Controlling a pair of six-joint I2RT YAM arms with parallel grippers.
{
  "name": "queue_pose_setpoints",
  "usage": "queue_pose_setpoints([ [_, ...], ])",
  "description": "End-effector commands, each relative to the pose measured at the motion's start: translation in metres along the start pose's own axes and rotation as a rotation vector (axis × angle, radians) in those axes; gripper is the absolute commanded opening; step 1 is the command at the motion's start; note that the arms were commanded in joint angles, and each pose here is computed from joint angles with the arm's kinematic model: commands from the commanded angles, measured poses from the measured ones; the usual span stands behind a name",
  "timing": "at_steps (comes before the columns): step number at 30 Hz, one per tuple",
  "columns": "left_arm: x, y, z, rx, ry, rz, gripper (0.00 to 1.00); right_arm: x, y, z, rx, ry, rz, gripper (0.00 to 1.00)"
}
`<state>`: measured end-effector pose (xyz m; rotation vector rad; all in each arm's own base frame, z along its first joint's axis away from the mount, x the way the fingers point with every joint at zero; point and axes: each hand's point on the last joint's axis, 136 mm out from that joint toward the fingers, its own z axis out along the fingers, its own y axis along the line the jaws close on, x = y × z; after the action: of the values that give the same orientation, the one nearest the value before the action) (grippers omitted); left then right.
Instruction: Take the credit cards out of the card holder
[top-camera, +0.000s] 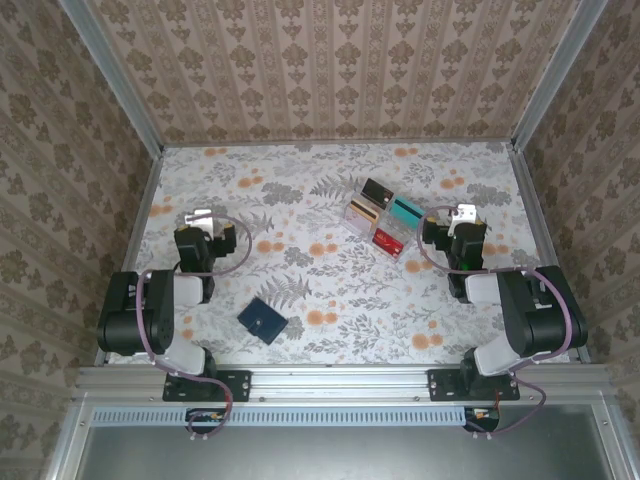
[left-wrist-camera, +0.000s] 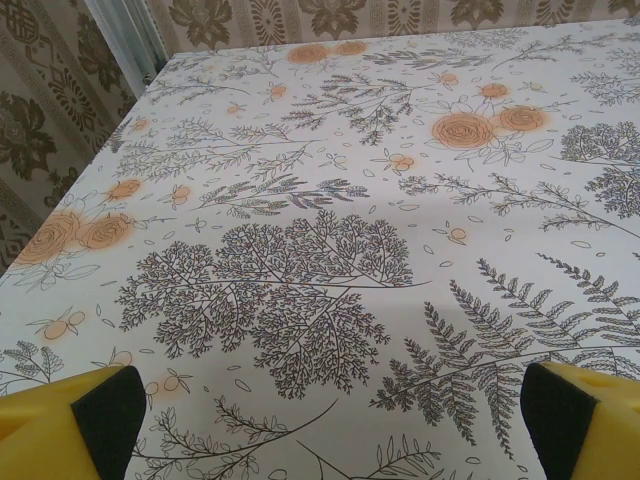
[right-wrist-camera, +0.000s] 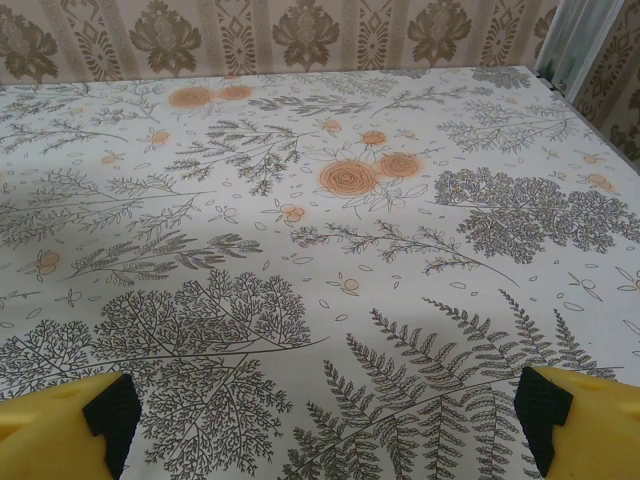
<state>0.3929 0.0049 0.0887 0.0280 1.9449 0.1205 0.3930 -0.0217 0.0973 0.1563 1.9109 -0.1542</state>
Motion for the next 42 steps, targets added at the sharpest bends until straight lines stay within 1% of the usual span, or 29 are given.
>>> queue_pose_setpoints([
  [1,-0.008,-0.002,0.003,0.011,-0.021,0.019,1.0,-0.004,0.001,0.001,-0.01,-0.015,0.016,1.0],
  [28,-0.009,-0.002,0.002,0.01,-0.027,0.018,1.0,-0.004,0.001,0.0,-0.012,-0.019,0.016,1.0],
  [31,-0.016,0.004,-0.005,-0.023,-0.042,0.005,1.0,-0.015,0.001,-0.008,-0.016,-0.027,0.014,1.0],
  [34,-0.026,0.013,-0.015,-0.063,-0.03,-0.014,1.0,-0.044,-0.007,-0.027,0.011,-0.051,0.028,1.0],
  [39,-0.037,0.024,-0.033,-0.109,0.058,-0.071,1.0,-0.085,-0.022,-0.064,0.06,-0.071,0.091,0.99],
  [42,-0.046,0.031,-0.049,-0.14,0.123,-0.163,1.0,-0.105,-0.031,-0.087,0.086,-0.068,0.19,1.0],
])
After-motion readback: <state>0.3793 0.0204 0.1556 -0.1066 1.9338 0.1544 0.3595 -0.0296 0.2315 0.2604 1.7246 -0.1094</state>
